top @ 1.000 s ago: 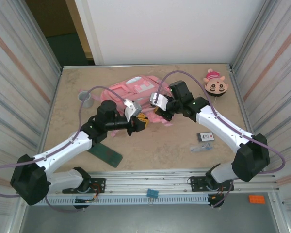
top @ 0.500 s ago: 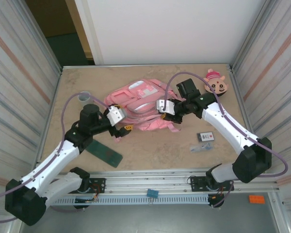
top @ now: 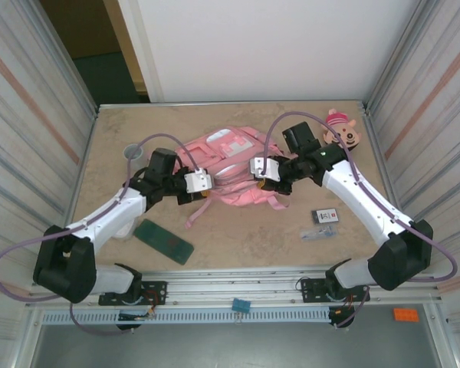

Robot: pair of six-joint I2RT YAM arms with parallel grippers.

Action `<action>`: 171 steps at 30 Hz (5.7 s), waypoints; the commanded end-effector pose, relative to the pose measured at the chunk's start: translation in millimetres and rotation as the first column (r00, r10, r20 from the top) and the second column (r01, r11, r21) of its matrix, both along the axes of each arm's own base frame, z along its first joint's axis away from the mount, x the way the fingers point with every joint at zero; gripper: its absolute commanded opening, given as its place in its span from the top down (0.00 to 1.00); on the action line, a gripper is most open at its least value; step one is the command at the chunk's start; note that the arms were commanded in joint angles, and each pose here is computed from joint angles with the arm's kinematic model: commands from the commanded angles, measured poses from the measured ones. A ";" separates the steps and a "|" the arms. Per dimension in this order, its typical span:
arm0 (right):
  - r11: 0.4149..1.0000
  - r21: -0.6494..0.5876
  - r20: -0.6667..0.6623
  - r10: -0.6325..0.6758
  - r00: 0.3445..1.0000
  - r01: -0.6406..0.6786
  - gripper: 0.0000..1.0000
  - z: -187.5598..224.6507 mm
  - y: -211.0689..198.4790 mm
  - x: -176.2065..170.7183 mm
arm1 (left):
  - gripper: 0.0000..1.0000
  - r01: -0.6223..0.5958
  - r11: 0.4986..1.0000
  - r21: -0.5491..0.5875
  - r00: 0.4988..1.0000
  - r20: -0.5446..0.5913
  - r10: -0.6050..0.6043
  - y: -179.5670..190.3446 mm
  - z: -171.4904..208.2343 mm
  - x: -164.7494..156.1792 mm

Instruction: Pack the student bag

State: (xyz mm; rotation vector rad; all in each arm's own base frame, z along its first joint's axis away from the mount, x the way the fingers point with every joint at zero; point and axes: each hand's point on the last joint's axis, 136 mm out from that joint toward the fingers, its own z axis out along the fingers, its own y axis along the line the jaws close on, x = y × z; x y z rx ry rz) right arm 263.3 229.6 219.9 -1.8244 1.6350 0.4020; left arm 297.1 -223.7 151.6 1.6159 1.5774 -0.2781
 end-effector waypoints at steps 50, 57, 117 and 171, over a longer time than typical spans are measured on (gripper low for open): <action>0.298 -0.048 -0.978 -0.206 0.015 0.953 0.89 61.4 45.9 17.8 | 0.64 -0.221 0.899 -0.377 0.883 -0.470 0.020 -38.7 16.3 -66.2; 0.342 -0.040 -0.984 -0.178 0.022 0.939 0.96 75.9 50.7 18.6 | 0.43 -0.202 0.921 -0.333 0.913 -0.404 0.055 -32.9 5.8 -60.8; 0.188 0.043 -0.435 -0.881 0.188 0.981 0.51 19.1 -51.5 -47.9 | 1.00 -0.305 0.911 -0.279 0.653 -0.757 -0.013 -73.7 20.3 -43.9; 0.166 -0.117 -0.361 -0.926 0.114 0.979 1.00 -23.2 -60.1 -2.8 | 1.00 -0.345 0.925 -0.162 0.604 -0.793 0.086 -58.7 21.6 -42.7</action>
